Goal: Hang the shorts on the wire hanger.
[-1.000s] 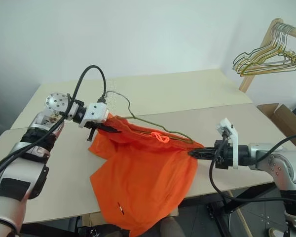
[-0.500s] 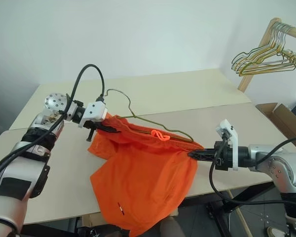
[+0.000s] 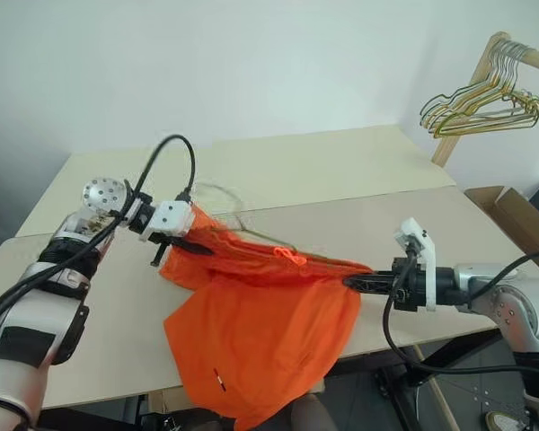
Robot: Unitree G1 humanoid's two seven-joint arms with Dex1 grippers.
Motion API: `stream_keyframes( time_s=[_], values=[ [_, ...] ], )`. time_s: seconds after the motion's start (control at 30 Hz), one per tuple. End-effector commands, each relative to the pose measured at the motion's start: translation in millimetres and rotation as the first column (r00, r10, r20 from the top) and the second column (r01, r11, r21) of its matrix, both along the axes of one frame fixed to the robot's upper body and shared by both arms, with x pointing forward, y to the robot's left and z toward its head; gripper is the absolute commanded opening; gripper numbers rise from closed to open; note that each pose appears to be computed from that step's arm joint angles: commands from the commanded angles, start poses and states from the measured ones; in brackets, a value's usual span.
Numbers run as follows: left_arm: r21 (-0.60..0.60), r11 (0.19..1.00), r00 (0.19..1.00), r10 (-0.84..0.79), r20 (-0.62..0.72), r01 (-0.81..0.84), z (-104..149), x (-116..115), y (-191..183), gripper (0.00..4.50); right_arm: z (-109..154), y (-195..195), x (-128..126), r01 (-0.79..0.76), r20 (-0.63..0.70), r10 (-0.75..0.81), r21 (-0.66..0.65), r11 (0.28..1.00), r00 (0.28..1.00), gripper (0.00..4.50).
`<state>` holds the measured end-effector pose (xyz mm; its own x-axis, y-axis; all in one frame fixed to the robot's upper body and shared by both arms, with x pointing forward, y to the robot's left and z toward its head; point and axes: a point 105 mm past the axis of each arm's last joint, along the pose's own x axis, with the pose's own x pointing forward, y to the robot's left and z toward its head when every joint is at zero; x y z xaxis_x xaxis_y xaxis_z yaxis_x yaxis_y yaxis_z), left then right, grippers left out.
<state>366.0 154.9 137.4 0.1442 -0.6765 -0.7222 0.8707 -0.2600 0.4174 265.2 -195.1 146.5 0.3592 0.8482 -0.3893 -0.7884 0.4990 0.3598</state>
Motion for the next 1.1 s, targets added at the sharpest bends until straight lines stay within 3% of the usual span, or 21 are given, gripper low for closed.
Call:
stream_keyframes(
  time_s=[0.03,0.2,0.33,0.47,0.8,1.0,1.1],
  values=[
    [0.120,0.975,0.981,0.181,0.070,-0.189,-4.5,13.9,40.8,0.00,16.7,-23.9,5.7,0.081,0.062,-0.078,-0.045,0.996,0.995,0.03],
    [0.126,0.972,0.978,0.189,0.091,-0.199,-7.7,18.2,36.9,0.00,23.4,-21.5,8.8,0.073,0.097,-0.069,-0.046,0.996,0.993,0.03],
    [0.088,0.984,0.987,0.149,0.065,-0.154,-12.4,15.9,20.5,0.00,35.9,-13.0,18.9,0.079,0.212,-0.065,-0.056,0.995,0.975,0.03],
    [0.053,0.992,0.992,0.111,0.055,-0.114,-12.8,15.5,3.8,0.00,42.0,-3.1,20.7,0.047,0.275,-0.022,-0.085,0.995,0.961,1.17],
    [-0.085,0.988,0.992,0.127,0.015,-0.126,2.9,21.6,-19.8,0.00,46.2,-3.9,9.7,0.033,0.285,0.007,-0.135,0.990,0.959,4.45],
    [-0.136,0.984,0.994,0.114,-0.003,-0.113,15.6,22.2,-29.0,0.00,63.4,19.2,4.3,-0.007,0.365,0.116,-0.286,0.958,0.924,4.48],
    [-0.155,0.983,0.995,0.097,-0.003,-0.097,21.5,22.1,-35.1,0.00,58.5,31.4,12.6,0.021,0.367,0.146,-0.415,0.910,0.919,4.48]
  ],
)
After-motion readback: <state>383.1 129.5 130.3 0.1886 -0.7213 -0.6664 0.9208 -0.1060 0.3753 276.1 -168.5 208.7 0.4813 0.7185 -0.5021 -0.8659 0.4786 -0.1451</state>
